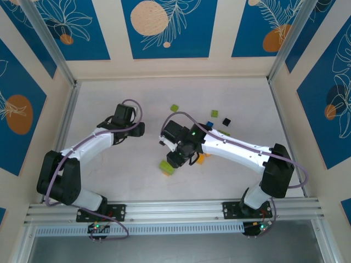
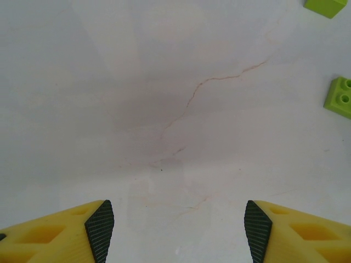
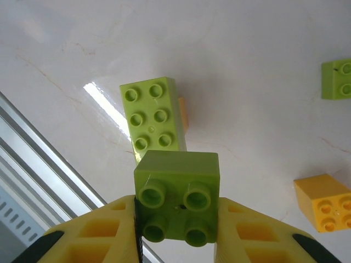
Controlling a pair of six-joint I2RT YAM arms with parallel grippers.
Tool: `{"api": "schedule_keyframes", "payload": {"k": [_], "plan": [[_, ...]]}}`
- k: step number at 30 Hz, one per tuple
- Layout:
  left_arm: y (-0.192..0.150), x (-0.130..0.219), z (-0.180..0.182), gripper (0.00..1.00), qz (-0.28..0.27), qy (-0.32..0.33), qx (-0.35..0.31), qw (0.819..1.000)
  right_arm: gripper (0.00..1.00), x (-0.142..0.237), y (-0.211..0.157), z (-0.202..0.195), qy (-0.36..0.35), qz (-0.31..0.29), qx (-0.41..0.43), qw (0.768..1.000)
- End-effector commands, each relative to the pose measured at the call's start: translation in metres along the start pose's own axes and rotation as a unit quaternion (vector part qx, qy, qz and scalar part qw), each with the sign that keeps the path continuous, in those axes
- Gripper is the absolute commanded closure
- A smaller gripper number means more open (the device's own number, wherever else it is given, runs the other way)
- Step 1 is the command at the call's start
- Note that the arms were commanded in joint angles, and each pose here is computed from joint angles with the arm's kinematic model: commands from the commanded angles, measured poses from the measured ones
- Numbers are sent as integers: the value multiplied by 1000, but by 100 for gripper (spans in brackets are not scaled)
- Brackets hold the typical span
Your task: Assemble a carrot with lego
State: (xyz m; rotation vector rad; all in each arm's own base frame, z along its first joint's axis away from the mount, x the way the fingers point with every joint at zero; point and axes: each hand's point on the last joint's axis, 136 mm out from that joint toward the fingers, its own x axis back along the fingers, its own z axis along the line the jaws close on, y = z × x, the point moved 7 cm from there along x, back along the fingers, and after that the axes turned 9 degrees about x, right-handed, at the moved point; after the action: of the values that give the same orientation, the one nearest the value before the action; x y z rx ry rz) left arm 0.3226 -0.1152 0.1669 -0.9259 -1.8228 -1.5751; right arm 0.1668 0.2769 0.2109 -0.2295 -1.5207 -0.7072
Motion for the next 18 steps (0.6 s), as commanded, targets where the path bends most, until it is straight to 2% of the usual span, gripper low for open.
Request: {"api": "schedule_keyframes", "payload": {"k": [1,18], "plan": [[2,2,5,33,-11,4,17,1000,68,-6,3,7,17,11,21,1000],[-1,1,6,33,-10,-1,16,1000,68,-24,17,19,33,33,55,997]]}}
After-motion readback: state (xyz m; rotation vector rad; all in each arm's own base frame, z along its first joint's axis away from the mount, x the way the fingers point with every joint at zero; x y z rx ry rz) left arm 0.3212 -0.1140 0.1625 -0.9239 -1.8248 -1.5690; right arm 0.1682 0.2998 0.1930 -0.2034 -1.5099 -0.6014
